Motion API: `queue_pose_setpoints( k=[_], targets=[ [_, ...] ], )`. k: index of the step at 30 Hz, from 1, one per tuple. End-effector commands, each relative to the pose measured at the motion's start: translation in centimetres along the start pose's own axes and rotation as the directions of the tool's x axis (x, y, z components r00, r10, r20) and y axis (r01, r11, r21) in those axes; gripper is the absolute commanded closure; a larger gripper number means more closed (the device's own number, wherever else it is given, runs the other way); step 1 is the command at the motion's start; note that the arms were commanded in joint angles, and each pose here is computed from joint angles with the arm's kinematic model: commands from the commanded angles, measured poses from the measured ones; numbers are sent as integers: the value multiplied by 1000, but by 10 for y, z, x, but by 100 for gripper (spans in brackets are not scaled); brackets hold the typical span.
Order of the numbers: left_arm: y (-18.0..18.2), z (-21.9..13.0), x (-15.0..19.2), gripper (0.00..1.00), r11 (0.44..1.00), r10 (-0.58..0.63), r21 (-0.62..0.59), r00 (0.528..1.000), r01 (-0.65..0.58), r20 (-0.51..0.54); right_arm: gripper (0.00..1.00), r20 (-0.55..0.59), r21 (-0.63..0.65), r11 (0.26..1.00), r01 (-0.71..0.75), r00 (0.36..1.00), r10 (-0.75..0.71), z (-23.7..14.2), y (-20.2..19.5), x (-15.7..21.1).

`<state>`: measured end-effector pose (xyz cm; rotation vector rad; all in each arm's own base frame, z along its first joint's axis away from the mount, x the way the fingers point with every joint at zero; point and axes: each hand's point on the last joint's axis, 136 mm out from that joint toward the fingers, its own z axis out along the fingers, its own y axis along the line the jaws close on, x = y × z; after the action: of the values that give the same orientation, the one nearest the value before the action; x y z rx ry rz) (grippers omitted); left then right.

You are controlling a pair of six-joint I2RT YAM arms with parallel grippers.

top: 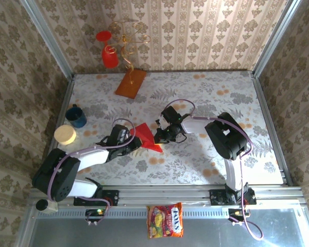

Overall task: Fold a paper plane with a square sheet of paper (pick it up from the middle)
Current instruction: Third fold the triangle at the center of the table, then fourth fold the wing at the center of the table.

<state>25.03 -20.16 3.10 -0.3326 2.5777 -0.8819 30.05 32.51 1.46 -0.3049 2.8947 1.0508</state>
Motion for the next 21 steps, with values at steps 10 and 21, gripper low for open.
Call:
queue_pose_setpoints(
  k=[10, 21],
  targets=[
    [-2, 1, -9, 89, 1000, 27, 10, 999, -27, 30, 100, -42, 73, 996, -47, 998, 51, 5, -24, 16],
    [-13, -6, -13, 100, 999, 23, 40, 999, -25, 43, 100, -25, 45, 999, -27, 999, 28, -5, -10, 8]
  ],
)
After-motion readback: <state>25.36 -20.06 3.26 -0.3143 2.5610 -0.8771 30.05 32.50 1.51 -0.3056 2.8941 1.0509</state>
